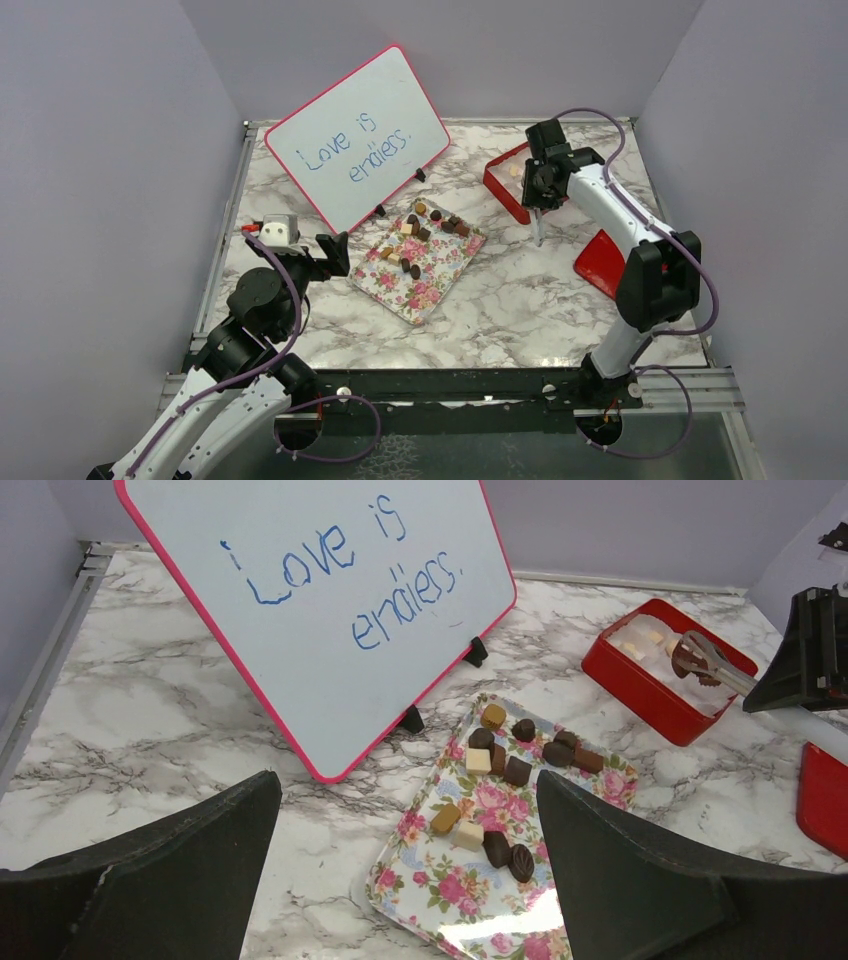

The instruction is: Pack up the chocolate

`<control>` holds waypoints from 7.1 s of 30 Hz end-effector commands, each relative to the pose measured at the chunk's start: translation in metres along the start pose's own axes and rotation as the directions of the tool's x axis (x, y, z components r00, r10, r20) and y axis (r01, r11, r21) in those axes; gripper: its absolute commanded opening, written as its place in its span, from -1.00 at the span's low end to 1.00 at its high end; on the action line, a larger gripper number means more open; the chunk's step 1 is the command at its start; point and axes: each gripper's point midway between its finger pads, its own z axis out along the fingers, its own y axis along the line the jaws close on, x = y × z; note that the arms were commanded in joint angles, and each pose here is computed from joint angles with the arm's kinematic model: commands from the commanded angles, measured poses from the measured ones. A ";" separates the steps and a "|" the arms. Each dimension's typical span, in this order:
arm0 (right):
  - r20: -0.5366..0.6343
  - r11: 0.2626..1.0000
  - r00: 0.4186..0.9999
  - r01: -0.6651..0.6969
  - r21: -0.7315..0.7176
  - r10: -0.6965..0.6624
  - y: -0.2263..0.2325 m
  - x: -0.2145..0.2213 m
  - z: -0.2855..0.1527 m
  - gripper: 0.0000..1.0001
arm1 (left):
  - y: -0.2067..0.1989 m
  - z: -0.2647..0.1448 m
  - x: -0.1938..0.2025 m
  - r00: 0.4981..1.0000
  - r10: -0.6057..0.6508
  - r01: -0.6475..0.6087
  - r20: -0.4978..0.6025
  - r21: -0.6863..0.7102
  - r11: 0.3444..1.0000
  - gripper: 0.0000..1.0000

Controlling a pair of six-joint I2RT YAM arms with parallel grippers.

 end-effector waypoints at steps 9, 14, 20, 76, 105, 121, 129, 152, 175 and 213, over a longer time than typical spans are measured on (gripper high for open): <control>0.023 0.999 1.000 -0.009 -0.034 0.010 0.000 -0.021 0.023 -0.41 | -0.005 0.003 -0.002 1.000 0.006 -0.006 0.009 0.020 1.000 0.98; 0.014 1.000 1.000 -0.010 -0.022 0.010 -0.004 -0.023 0.032 -0.41 | -0.004 0.003 -0.002 1.000 0.007 -0.007 0.007 0.018 1.000 0.98; 0.009 1.000 1.000 -0.015 -0.021 0.016 -0.008 -0.026 0.040 -0.41 | -0.004 0.004 -0.001 1.000 0.009 -0.009 0.004 0.016 1.000 0.98; 0.135 0.955 0.980 0.174 -0.241 -0.145 0.018 0.024 -0.099 -0.18 | -0.007 0.007 0.002 1.000 0.014 -0.014 -0.011 0.021 1.000 0.98; 0.015 0.836 0.864 0.490 -0.247 -0.503 0.186 0.196 -0.117 -0.14 | 0.005 -0.004 -0.012 0.999 -0.021 0.021 0.050 -0.015 1.000 0.98; -0.021 0.808 0.818 0.563 -0.174 -0.574 0.195 0.211 -0.106 -0.11 | 0.003 -0.004 -0.012 0.999 -0.022 0.023 0.050 -0.007 1.000 0.98; -0.049 0.800 0.802 0.585 -0.132 -0.595 0.192 0.217 -0.097 -0.13 | 0.003 -0.004 -0.011 0.999 -0.019 0.020 0.046 -0.007 1.000 0.98; -0.033 0.798 0.800 0.593 -0.105 -0.599 0.188 0.213 -0.095 -0.42 | 0.003 -0.004 -0.012 0.998 -0.024 0.024 0.050 -0.007 1.000 0.98; 0.056 0.852 0.856 0.516 -0.083 -0.513 0.170 0.158 -0.125 -0.51 | -0.013 0.003 0.001 1.000 0.000 0.000 -0.006 0.061 0.998 0.98; -0.087 0.988 0.984 0.156 0.005 -0.155 0.034 0.008 -0.091 -0.52 | -0.081 0.031 0.011 0.899 -0.150 0.201 -0.411 0.082 0.976 0.98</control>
